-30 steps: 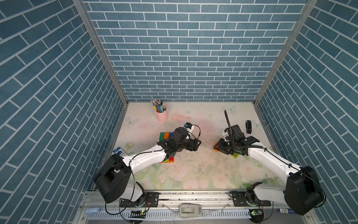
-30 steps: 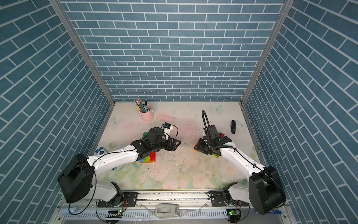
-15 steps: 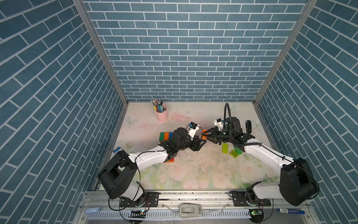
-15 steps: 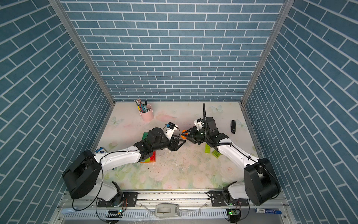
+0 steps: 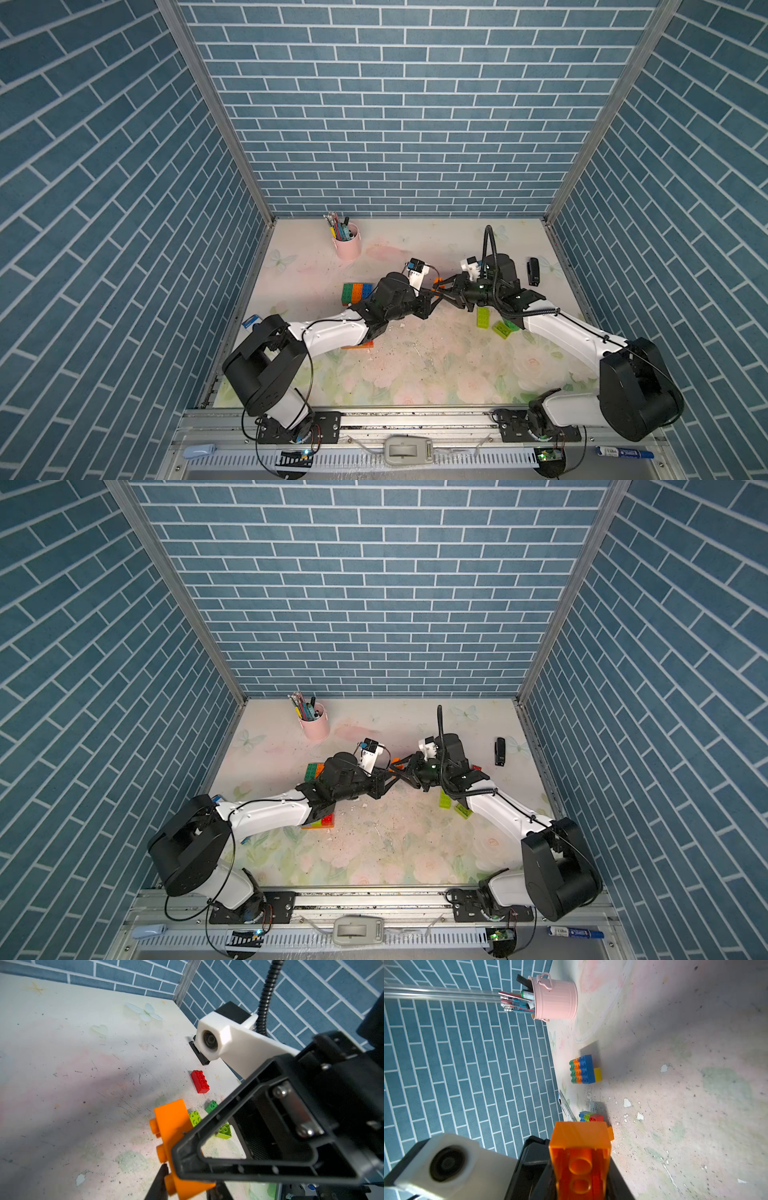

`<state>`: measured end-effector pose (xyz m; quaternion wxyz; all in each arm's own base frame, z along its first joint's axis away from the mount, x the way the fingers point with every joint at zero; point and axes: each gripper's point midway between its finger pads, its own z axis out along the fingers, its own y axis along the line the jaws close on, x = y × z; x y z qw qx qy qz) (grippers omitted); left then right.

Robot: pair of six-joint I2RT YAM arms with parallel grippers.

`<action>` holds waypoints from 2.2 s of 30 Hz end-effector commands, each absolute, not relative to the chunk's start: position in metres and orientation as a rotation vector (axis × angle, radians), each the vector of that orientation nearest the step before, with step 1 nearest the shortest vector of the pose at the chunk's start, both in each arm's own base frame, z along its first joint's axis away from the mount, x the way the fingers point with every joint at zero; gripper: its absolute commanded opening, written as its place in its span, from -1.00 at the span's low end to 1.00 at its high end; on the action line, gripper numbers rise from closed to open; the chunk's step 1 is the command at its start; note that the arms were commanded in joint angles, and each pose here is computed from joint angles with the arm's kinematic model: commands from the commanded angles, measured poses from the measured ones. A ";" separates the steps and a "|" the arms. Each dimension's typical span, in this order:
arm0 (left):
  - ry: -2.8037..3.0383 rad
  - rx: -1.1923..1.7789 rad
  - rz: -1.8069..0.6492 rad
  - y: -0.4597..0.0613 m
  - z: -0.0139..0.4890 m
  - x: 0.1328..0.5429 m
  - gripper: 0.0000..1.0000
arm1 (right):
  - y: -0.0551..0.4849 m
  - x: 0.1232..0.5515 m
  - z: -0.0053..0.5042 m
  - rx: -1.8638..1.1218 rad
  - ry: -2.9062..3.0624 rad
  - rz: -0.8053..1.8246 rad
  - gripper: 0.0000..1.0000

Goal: Assemble a rectangle with lego
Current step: Adjust the lego brick at the center of the board.

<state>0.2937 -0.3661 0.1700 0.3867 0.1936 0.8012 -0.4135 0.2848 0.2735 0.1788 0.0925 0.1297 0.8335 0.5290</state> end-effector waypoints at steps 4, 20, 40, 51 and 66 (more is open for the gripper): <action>2.027 0.449 -1.044 -0.369 0.180 0.303 -0.68 | 0.279 0.279 0.175 0.388 2.473 1.594 -0.60; 2.228 0.969 -0.080 -0.334 0.086 0.305 -0.68 | 0.157 0.280 0.121 0.733 2.589 1.176 0.03; 2.400 1.487 0.483 -0.332 0.020 0.256 -0.26 | 0.116 0.291 0.128 0.787 2.513 1.106 -0.01; 2.332 1.411 0.366 -0.344 0.072 0.253 0.67 | 0.110 0.290 0.116 0.749 2.577 1.017 -0.06; 2.336 0.417 -0.278 -0.199 0.199 0.286 0.72 | 0.184 0.268 0.083 0.371 2.913 0.479 -0.02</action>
